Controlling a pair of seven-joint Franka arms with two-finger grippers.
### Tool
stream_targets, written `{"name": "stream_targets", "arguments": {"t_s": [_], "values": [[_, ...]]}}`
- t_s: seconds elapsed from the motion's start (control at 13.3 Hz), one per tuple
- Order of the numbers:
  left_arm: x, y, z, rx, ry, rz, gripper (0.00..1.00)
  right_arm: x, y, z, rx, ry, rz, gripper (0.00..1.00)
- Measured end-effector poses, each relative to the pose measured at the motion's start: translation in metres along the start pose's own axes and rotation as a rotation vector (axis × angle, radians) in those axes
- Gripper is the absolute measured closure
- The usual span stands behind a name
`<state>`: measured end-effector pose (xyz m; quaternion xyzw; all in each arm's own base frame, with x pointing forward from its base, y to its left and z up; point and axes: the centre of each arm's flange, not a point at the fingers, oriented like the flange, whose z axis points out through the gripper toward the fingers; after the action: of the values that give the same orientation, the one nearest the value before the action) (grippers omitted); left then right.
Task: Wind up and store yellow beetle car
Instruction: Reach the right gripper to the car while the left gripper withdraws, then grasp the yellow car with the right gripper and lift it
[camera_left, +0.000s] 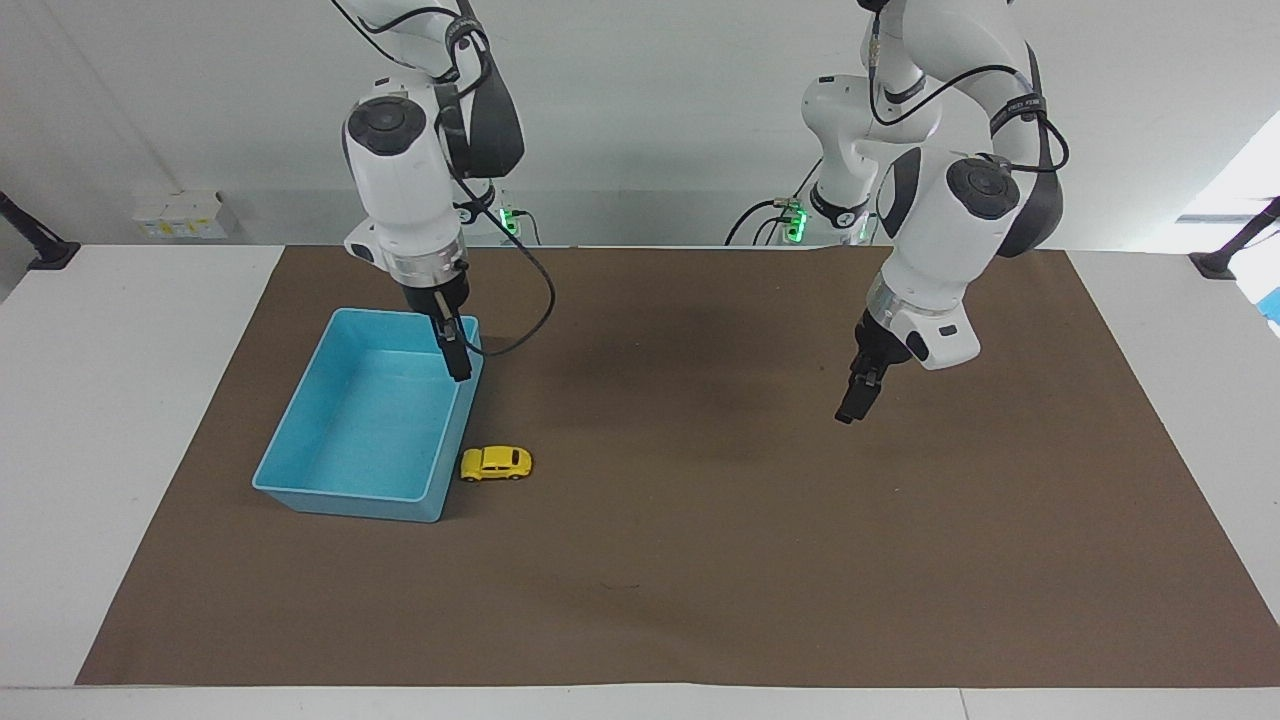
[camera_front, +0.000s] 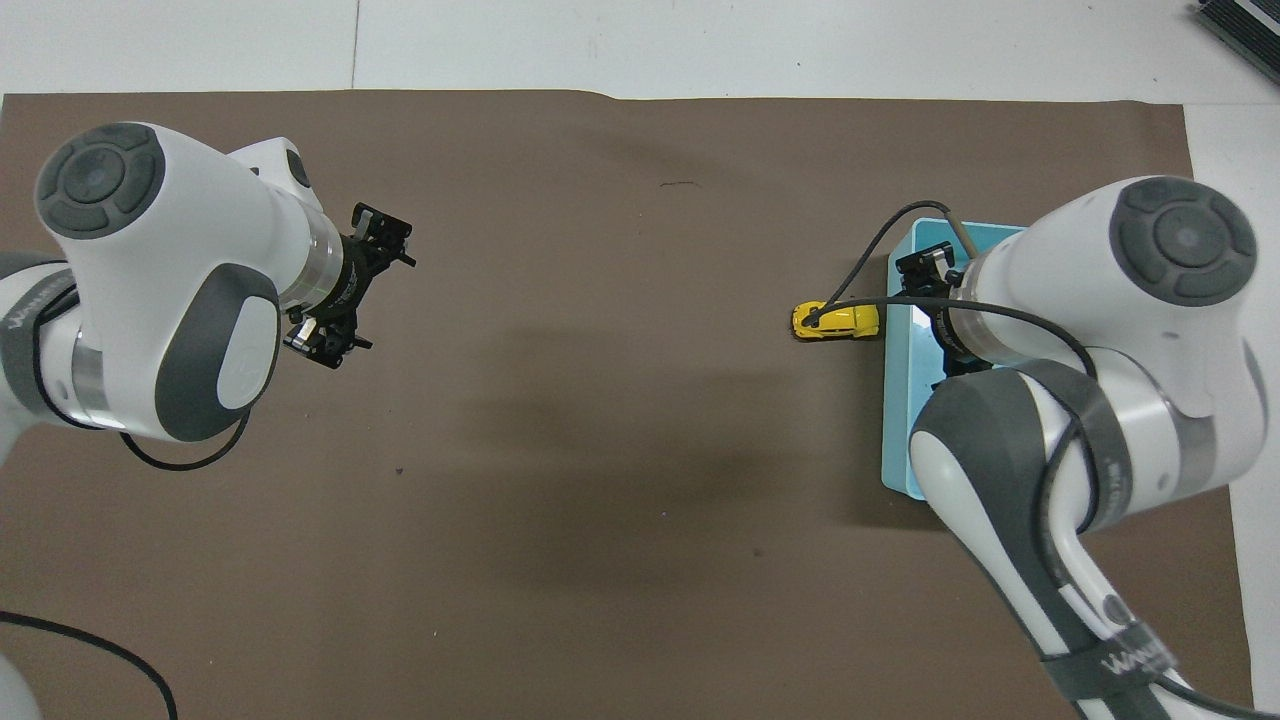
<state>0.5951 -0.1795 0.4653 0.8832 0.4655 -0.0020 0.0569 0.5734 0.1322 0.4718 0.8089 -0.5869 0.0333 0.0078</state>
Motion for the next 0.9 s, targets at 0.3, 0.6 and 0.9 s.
{"name": "stream_targets", "arguments": {"t_s": [0.3, 0.6, 0.9], "values": [[0.028, -0.021, -0.007, 0.035, -0.014, 0.208, 0.0, -0.025, -0.018, 0.053, 0.01, 0.074, 0.146, 0.0], [0.058, -0.045, -0.018, 0.059, -0.038, 0.474, 0.0, -0.03, -0.03, 0.097, 0.022, 0.133, 0.222, 0.0], [0.084, -0.066, -0.034, 0.062, -0.058, 0.744, 0.0, -0.028, -0.041, 0.139, 0.038, 0.172, 0.244, 0.0]]}}
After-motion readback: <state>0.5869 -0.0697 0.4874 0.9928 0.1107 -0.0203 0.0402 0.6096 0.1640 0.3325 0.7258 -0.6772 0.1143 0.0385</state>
